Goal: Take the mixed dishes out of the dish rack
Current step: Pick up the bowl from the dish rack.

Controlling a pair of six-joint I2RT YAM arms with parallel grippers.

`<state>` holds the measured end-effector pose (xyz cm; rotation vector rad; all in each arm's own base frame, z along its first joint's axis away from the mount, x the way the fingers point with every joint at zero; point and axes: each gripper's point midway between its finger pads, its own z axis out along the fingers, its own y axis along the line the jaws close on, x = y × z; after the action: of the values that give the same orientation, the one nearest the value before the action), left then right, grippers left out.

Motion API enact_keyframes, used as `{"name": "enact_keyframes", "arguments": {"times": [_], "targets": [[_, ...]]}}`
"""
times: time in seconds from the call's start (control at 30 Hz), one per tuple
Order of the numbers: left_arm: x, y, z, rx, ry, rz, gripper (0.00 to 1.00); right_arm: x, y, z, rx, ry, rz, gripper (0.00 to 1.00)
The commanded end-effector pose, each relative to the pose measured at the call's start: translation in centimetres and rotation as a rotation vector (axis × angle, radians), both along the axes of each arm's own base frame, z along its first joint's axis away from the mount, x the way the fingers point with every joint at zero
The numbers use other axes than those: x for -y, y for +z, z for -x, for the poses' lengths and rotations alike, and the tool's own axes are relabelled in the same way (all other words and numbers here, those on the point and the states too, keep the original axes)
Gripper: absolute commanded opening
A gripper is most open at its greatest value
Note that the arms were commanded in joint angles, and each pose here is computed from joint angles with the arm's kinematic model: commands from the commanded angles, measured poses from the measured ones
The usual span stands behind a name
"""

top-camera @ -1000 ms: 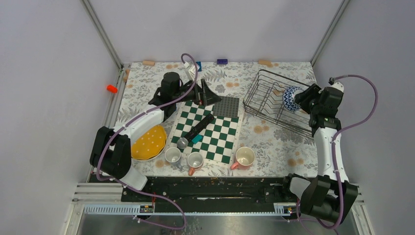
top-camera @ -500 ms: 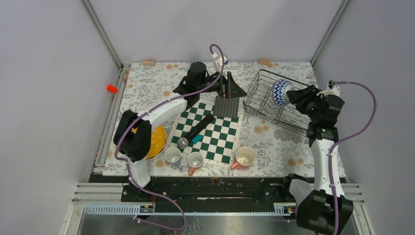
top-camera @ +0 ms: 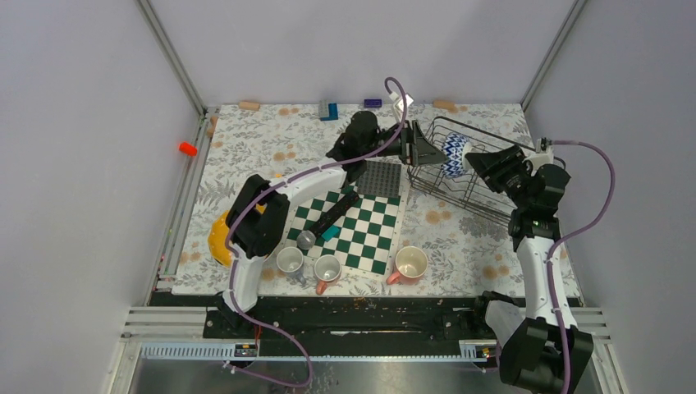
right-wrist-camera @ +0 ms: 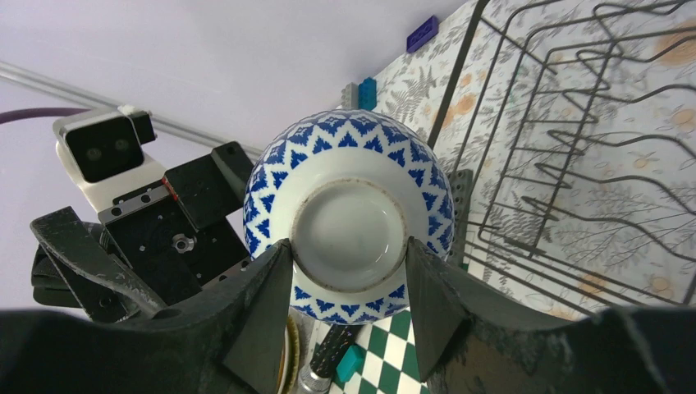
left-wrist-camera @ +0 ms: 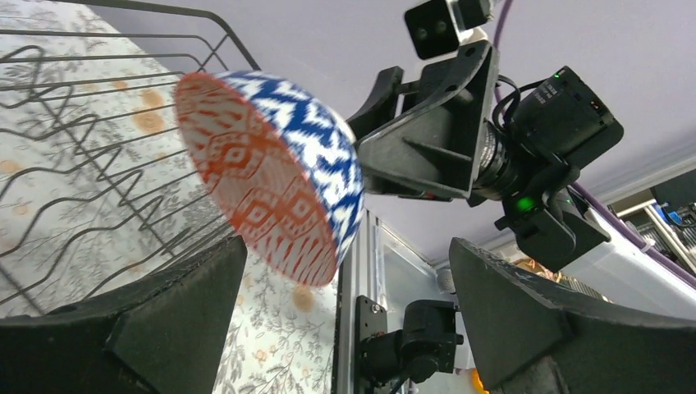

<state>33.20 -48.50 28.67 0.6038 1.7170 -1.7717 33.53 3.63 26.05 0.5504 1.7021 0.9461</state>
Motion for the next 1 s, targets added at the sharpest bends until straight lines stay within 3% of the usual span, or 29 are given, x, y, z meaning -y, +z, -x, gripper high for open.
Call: {"name": "enact_keyframes", "arguments": {"times": [0.0,0.13,0.23,0.4,0.5,0.63,0.73,0.87,0.97], "targets": [[2.3,3.7,1.1,0.068,-0.018,0.105,0.97,-2.0,3.8,0.8,0.137,0.078,-0.034,0.00],[2.9,3.4,1.6,0.032,-0.041,0.119,0.90,-2.7,3.7,1.2,0.132,0.095,-0.047,0.00],[2.7,3.8,2.1,0.019,-0.060,0.156,0.75,-2.7,3.5,1.4,0.129,0.092,-0.057,0.00],[2.3,4.3,3.1,-0.042,-0.101,0.223,0.36,-3.1,3.1,1.5,0.119,0.098,-0.076,0.00],[2.2,4.3,3.3,-0.079,-0.122,0.246,0.03,-3.4,3.1,1.6,0.115,0.106,-0.089,0.00],[2.2,4.4,3.7,-0.095,-0.136,0.249,0.00,-3.6,3.2,2.0,0.124,0.106,-0.090,0.03],[1.7,4.7,4.4,-0.076,-0.147,0.243,0.00,-3.5,3.0,2.4,0.103,0.094,-0.084,0.26],[0.7,4.9,5.3,0.006,-0.132,0.211,0.00,-3.1,2.9,3.0,0.100,0.059,-0.064,0.72],[-0.1,4.5,5.6,0.093,-0.095,0.122,0.00,-2.7,3.2,3.6,0.106,0.029,-0.034,0.98]]}}
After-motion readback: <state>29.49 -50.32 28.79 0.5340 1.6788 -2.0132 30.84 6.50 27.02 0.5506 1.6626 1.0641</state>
